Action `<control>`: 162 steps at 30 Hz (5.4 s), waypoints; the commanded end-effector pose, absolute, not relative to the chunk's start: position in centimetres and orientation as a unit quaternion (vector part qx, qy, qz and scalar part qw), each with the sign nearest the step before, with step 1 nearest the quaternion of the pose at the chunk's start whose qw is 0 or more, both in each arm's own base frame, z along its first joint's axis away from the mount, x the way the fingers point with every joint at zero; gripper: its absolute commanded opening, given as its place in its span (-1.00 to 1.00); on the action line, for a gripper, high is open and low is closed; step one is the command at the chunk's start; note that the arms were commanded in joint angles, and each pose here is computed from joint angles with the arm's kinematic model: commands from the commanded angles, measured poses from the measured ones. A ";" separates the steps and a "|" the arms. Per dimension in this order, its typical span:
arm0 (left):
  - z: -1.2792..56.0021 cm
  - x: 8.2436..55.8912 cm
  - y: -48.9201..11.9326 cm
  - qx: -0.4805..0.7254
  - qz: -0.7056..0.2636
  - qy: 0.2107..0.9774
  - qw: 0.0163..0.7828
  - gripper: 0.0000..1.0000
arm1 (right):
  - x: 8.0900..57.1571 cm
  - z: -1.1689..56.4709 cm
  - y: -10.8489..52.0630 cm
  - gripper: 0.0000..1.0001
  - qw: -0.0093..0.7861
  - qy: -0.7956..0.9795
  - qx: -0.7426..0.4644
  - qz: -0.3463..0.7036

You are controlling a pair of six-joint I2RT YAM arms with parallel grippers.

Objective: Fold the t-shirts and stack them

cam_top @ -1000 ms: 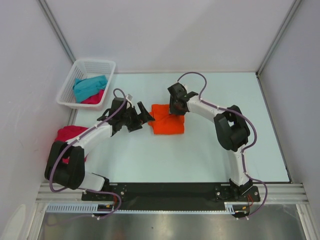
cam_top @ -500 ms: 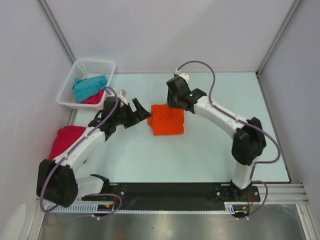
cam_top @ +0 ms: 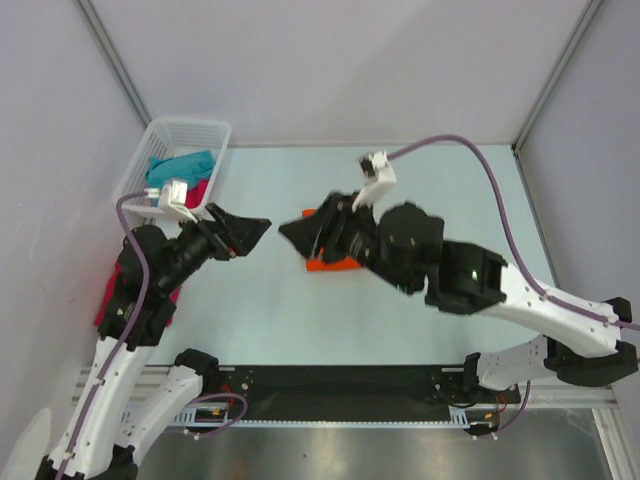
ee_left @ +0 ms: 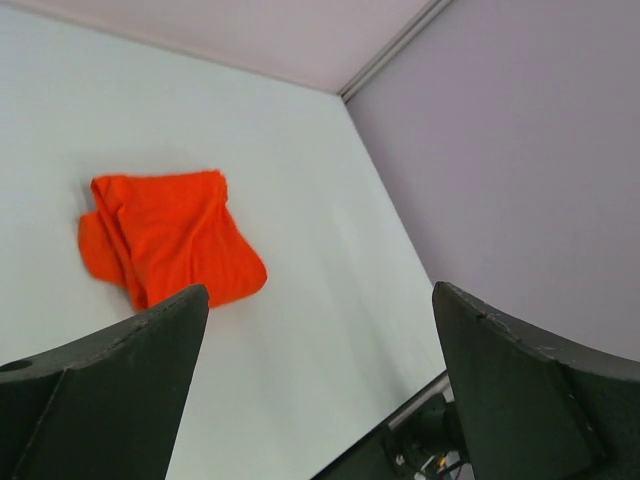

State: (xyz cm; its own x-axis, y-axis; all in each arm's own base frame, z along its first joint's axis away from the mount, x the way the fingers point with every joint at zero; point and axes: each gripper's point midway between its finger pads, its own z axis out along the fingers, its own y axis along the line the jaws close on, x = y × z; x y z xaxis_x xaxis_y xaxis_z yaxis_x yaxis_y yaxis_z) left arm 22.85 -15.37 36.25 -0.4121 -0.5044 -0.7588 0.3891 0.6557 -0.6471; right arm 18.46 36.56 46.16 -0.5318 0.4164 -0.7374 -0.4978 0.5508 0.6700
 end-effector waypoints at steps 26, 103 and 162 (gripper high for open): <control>24.2 24.8 -15.3 -0.050 -0.334 0.833 0.438 0.99 | 17.2 47.5 33.8 -0.09 0.572 0.711 0.045 0.406; 0.6 33.8 -27.5 -0.017 -0.343 0.904 0.255 0.17 | 23.2 19.8 21.9 -0.01 0.329 0.914 0.091 0.217; 18.7 24.1 12.2 -0.404 0.033 0.832 0.380 -1.00 | 22.6 27.2 26.9 -0.01 0.362 0.880 0.011 0.307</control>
State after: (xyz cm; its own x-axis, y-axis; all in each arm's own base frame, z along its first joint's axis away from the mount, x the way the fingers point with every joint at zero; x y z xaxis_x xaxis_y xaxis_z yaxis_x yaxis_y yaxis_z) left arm 22.12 12.12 18.53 -0.3855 -0.6750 -0.6291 -0.7549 0.6227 -0.2056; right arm 22.06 26.50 25.48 -0.7662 0.2263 -0.6014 -0.1812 0.8219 0.5400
